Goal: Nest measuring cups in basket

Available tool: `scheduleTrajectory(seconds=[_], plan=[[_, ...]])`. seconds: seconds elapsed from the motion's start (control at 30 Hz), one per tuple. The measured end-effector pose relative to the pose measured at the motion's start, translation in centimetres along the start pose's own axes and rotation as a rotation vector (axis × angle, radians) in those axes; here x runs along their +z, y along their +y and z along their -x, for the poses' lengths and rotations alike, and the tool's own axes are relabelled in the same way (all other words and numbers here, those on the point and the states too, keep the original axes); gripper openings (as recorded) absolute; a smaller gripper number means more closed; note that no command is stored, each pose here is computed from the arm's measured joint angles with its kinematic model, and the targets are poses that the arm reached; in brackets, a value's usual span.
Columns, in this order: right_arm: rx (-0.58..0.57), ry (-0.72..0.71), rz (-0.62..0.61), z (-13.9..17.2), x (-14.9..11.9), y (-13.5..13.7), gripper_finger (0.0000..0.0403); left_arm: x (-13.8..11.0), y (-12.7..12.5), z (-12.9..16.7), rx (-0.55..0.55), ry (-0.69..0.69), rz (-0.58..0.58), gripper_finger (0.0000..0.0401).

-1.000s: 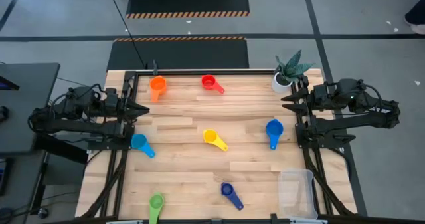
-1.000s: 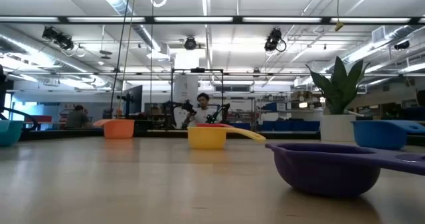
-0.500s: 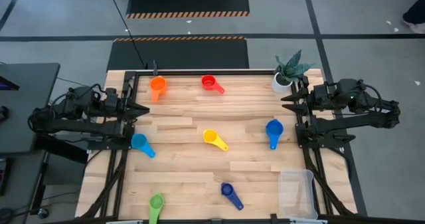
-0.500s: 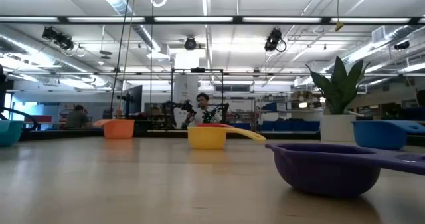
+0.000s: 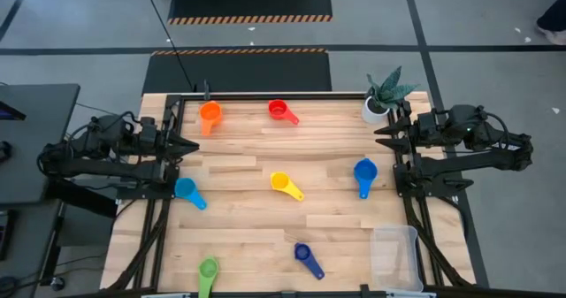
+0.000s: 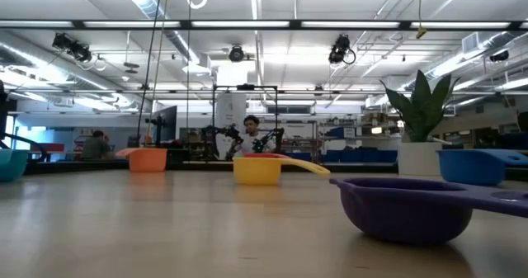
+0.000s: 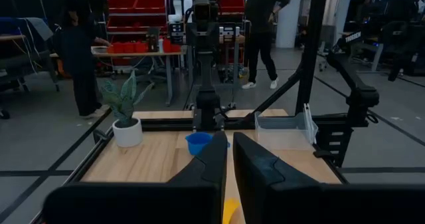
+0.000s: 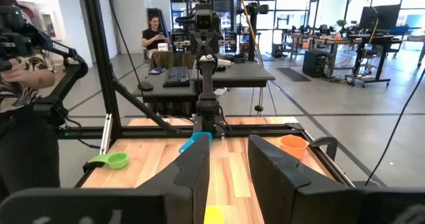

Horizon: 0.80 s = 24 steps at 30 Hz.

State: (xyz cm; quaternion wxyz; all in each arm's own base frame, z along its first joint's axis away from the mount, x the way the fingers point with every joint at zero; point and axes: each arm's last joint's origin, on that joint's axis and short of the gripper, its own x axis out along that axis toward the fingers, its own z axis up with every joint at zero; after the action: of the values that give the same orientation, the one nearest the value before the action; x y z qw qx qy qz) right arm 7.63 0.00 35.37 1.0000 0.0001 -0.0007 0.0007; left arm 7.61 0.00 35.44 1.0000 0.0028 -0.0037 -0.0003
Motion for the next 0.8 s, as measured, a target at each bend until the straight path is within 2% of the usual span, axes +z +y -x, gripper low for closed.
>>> scheduleTrajectory(seconds=[0.2, 0.3, 0.4, 0.57, 0.8], plan=[[0.000, 0.000, 0.000, 0.0, 0.0, 0.0, 0.0110, 0.9, 0.0, 0.1, 0.001, -0.086, -0.017, 0.0034], [0.000, 0.000, 0.000, 0.0, 0.0, 0.0, 0.0110, 1.3, 0.0, 0.2, 0.001, -0.045, -0.077, 0.0034], [0.000, -0.001, 0.000, 0.0, 0.0, 0.0, 0.0110, 1.0, 0.0, -0.3, -0.004, 0.097, -0.114, 0.0034], [0.000, 0.000, 0.000, 0.0, 0.0, 0.0, 0.0110, 0.3, 0.1, -2.3, 0.014, 0.323, -0.102, 0.0034], [0.000, -0.002, 0.000, 0.0, 0.0, 0.0, 0.0110, -0.8, 0.2, -5.4, 0.088, 0.558, 0.074, 0.0034]])
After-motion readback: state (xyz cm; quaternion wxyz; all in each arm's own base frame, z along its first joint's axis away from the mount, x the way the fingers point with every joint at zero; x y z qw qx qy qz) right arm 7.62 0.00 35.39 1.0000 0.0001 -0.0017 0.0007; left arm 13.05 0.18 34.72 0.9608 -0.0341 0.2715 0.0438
